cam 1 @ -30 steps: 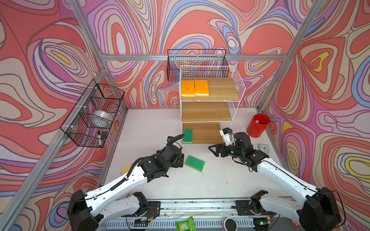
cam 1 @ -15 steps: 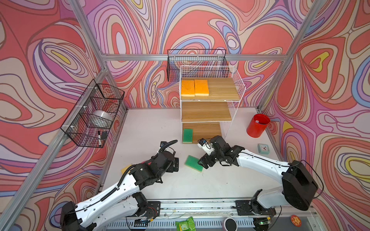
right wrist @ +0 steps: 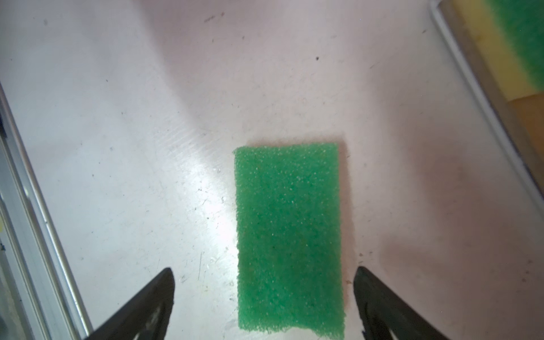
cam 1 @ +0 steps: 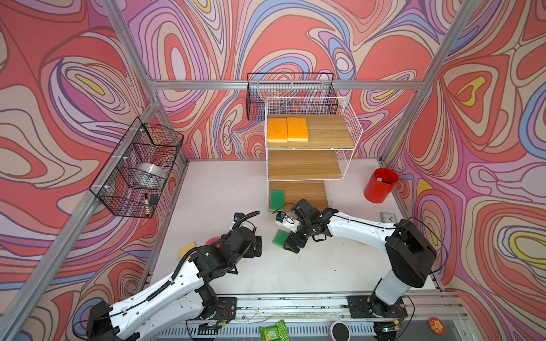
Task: Arrange cleaning sponges on a shelf
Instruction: Pick up the cleaning sponge at the center of the table.
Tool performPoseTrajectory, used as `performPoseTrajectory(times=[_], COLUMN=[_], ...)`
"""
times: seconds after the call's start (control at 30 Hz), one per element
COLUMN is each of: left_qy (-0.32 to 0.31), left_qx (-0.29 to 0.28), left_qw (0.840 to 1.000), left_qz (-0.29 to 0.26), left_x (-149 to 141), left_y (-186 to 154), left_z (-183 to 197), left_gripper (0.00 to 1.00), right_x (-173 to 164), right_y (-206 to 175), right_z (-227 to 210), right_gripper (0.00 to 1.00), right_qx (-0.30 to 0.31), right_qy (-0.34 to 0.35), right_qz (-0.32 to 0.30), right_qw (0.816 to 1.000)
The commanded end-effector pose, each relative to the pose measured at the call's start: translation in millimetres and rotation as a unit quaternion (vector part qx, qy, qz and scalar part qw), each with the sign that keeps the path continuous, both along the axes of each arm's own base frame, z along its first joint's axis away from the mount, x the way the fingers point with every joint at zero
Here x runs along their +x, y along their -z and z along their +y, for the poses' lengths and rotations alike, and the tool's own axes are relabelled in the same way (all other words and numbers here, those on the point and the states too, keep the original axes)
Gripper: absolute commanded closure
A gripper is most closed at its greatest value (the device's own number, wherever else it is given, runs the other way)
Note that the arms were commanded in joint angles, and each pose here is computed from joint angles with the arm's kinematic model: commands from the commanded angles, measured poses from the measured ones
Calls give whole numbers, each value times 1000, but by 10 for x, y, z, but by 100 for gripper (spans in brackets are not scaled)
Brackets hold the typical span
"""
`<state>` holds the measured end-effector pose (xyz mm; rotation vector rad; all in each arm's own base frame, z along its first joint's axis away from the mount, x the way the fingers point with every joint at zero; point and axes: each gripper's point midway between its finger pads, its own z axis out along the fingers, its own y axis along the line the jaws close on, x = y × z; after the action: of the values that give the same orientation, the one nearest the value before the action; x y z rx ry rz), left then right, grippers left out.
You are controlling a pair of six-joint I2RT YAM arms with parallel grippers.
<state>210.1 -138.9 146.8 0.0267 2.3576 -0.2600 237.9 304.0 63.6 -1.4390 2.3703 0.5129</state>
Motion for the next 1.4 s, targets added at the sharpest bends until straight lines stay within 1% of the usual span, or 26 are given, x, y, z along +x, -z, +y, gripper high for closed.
performPoseTrajectory(times=[0.0,0.23,0.37,0.57,0.63,0.7,0.97,1.17,1.37], left_qy=[-18,-33,-36,-32,-29,-28,-29,-30,-33], left_qx=[-4,-6,-4,2,5,10,-2,1,-5], left_qw=[1000,999,999,999,999,999,999,999,999], left_qz=[-6,-12,-18,-23,-24,-22,-20,-14,-16], left_x=[4,-5,17,68,88,109,142,118,103], left_y=[-9,58,77,63,71,95,162,186,154], left_z=[67,136,142,96,80,71,52,79,97], left_gripper=[0,0,0,0,0,0,0,0,0], right_x=[-78,-126,-60,24,54,55,21,10,-17], right_y=[66,177,256,261,304,373,399,409,389], right_z=[-71,-161,-188,-169,-208,-237,-233,-189,-179], right_gripper=[2,2,2,2,3,4,9,19,23], right_qx=[-17,-44,-72,-86,-101,-115,-128,-122,-118], right_qy=[-8,-2,0,4,12,16,21,26,35], right_qz=[14,11,3,-9,-14,-13,-23,-22,-25], right_qw=[1000,999,997,996,995,993,991,992,992])
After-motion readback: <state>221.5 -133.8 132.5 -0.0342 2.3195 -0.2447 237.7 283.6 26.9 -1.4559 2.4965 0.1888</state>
